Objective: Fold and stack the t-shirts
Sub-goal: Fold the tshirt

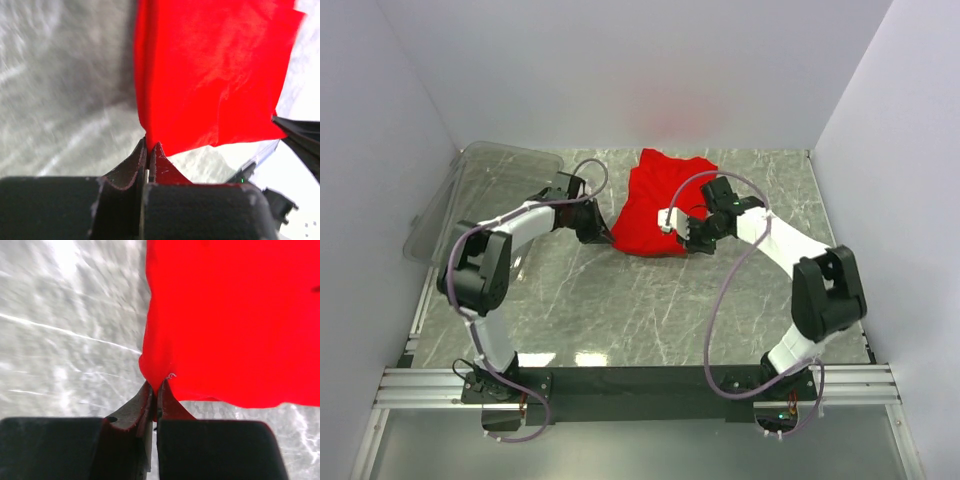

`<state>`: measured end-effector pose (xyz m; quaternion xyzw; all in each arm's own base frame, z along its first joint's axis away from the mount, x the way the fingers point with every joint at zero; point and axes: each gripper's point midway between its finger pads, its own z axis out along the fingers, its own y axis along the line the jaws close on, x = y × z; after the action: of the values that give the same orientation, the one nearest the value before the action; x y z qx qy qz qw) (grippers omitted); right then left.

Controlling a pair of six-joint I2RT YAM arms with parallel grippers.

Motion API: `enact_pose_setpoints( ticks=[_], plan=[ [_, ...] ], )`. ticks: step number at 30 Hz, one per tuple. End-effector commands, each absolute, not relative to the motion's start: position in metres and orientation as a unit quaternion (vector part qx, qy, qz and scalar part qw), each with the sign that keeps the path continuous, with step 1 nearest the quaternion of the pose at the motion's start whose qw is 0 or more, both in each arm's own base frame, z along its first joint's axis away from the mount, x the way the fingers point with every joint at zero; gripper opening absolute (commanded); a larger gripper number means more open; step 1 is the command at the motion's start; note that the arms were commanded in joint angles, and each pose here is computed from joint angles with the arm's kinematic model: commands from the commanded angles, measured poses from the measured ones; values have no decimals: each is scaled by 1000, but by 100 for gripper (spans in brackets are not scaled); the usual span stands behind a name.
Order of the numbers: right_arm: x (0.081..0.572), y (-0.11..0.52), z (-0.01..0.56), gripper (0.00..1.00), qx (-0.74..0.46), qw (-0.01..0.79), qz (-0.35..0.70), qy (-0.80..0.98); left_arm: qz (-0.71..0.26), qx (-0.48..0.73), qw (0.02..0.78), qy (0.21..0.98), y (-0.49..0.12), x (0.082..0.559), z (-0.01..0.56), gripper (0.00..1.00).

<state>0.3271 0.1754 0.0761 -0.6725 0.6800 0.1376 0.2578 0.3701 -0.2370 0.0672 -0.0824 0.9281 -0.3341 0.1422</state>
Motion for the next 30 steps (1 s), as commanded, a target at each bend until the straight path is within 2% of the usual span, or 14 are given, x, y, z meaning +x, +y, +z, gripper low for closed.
enact_pose_setpoints(
  ticks=[1, 8, 13, 17, 21, 30],
  plan=[
    [298, 188, 107, 0, -654, 276, 202, 675, -370, -42, 167, 913, -239, 359, 102, 1],
    [259, 190, 136, 0, -634, 283, 247, 676, -369, -28, 146, 918, -219, 309, 113, 1],
    [242, 192, 142, 0, -619, 283, 265, 683, -388, -17, 169, 906, -215, 297, 150, 1],
    [245, 191, 137, 0, -606, 293, 260, 692, -416, -14, 196, 888, -224, 315, 180, 1],
    [256, 194, 135, 0, -587, 291, 264, 707, -436, -11, 190, 880, -238, 343, 184, 1],
    [320, 179, 147, 0, -526, 305, 268, 747, -430, -12, 205, 879, -256, 411, 195, 1]
  ],
)
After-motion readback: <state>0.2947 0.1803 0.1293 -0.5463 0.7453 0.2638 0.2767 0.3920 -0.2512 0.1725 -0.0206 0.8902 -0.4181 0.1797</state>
